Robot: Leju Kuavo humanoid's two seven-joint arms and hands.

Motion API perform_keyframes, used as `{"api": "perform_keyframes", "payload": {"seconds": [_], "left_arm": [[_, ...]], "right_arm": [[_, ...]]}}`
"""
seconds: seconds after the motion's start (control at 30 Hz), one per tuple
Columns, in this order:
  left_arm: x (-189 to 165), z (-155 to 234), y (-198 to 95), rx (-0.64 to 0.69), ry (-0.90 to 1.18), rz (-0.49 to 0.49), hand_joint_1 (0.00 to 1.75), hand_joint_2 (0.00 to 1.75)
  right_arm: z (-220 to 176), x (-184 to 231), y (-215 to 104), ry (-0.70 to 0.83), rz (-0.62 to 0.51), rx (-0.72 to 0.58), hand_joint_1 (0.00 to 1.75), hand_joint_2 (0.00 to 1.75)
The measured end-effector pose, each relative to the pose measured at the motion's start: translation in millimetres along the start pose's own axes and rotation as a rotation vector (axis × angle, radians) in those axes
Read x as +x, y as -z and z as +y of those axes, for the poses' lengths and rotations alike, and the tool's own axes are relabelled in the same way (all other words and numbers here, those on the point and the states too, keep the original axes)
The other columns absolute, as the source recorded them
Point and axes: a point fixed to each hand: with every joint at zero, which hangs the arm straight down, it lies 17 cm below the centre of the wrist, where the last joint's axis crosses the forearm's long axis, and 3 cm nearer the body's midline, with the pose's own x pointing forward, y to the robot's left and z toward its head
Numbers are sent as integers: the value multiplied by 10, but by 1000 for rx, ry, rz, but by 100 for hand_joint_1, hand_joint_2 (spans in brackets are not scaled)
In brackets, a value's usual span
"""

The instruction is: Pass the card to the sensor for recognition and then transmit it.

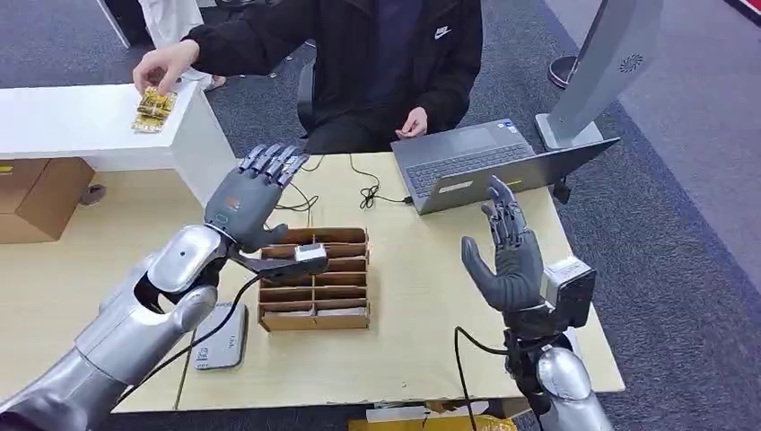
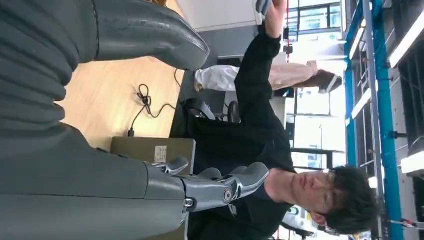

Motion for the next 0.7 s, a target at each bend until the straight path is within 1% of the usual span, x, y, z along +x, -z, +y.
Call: {"api": "perform_keyframes", "payload": {"seconds": [0.27,0.53,0.57,0.63,0.7], "left_arm": [[142,29,-193,16,-28,-29,2,175],[157,34,-338,30,-27,-38,3,175],[160,45,-344,31,-24,-40,10,175],[152,52,-355,29,-16,-38,16,175],[136,55,-362,25,-11,-34,12,175]], "right_arm": [[-31,-3,-4,-9,-1,-8,0,175],[-40,-9,-26,-13,-6,-10,0,175],[-41,-6,-24,-14,-6,-11,0,175],[-42,-9,-23,-14,-5,-11,0,175],[-46,-8,-20,-14,-4,-14,0,175]]}}
